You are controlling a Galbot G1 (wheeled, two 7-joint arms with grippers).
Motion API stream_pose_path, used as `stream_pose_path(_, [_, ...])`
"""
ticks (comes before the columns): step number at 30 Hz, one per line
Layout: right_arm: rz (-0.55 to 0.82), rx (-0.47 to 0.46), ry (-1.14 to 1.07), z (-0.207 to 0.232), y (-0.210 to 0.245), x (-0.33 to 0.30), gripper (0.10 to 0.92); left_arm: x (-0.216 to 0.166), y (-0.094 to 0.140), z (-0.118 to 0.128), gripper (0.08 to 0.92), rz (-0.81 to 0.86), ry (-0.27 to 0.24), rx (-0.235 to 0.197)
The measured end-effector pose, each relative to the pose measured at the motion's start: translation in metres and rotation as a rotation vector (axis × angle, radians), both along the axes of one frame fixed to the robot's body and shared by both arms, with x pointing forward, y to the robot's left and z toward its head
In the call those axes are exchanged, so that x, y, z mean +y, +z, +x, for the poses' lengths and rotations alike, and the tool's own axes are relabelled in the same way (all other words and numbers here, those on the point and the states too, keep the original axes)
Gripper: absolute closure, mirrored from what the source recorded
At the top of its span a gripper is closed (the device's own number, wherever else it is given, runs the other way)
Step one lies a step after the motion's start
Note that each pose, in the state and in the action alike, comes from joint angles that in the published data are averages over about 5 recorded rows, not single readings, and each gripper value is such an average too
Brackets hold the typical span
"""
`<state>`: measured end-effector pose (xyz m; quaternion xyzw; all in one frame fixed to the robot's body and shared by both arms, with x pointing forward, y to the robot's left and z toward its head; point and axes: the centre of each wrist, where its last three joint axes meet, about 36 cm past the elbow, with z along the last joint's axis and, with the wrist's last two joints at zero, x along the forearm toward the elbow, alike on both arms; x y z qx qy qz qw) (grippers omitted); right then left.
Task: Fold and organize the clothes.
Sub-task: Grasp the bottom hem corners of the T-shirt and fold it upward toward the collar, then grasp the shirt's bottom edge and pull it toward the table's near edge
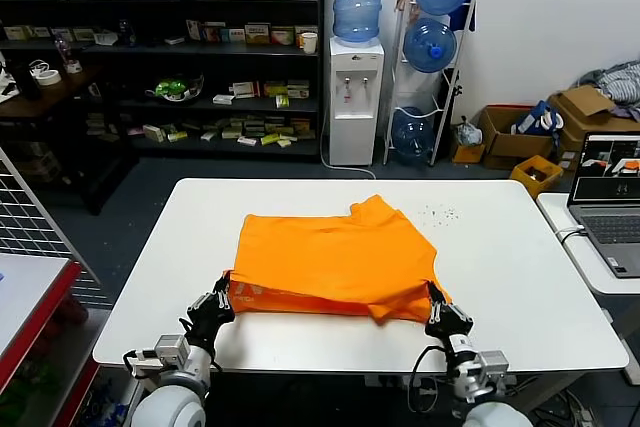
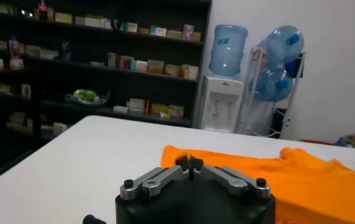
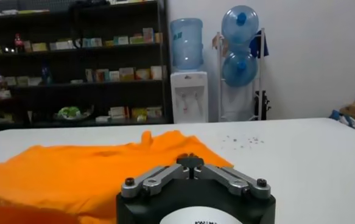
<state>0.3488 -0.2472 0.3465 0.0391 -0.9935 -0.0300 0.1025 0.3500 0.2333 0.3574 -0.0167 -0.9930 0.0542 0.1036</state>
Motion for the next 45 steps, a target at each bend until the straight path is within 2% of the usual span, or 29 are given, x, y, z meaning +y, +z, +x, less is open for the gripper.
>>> stream_pose_path(7, [-0.003, -0.004, 0.002, 0.025, -0.003, 0.003, 0.898, -0.002, -0.005, 0.011, 0.908, 0.019, 0.001, 0.008])
stream_pose_path(9, [-0.004, -0.004, 0.004, 0.030, -0.004, 0.003, 0.882, -0.003, -0.006, 0.013, 0.908, 0.021, -0.002, 0.013])
stream_pose_path(12, [-0.004, -0.005, 0.011, 0.038, -0.005, 0.004, 0.815, -0.003, -0.008, 0.018, 0.886, 0.023, -0.004, 0.019])
stream_pose_path(23, [-0.018, -0.025, 0.065, 0.042, -0.009, -0.003, 0.495, 0.004, -0.011, 0.022, 0.583, 0.040, 0.007, 0.034])
stream_pose_path(28, [-0.041, -0.009, 0.080, 0.029, -0.012, -0.016, 0.356, 0.009, -0.010, 0.012, 0.453, 0.046, 0.002, 0.042])
stream_pose_path(32, [-0.061, 0.030, 0.076, 0.013, -0.019, -0.033, 0.245, 0.010, -0.014, -0.003, 0.323, 0.033, -0.009, 0.073])
stream_pose_path(35, [-0.069, 0.063, 0.068, 0.003, -0.022, -0.044, 0.207, 0.009, -0.021, -0.012, 0.239, 0.016, -0.017, 0.101])
stream_pose_path(38, [-0.066, 0.090, 0.062, -0.004, -0.024, -0.051, 0.201, 0.007, -0.027, -0.017, 0.189, -0.003, -0.021, 0.127])
stream_pose_path(45, [-0.040, 0.146, 0.056, -0.009, -0.028, -0.057, 0.200, 0.010, -0.041, -0.019, 0.177, -0.017, -0.012, 0.167])
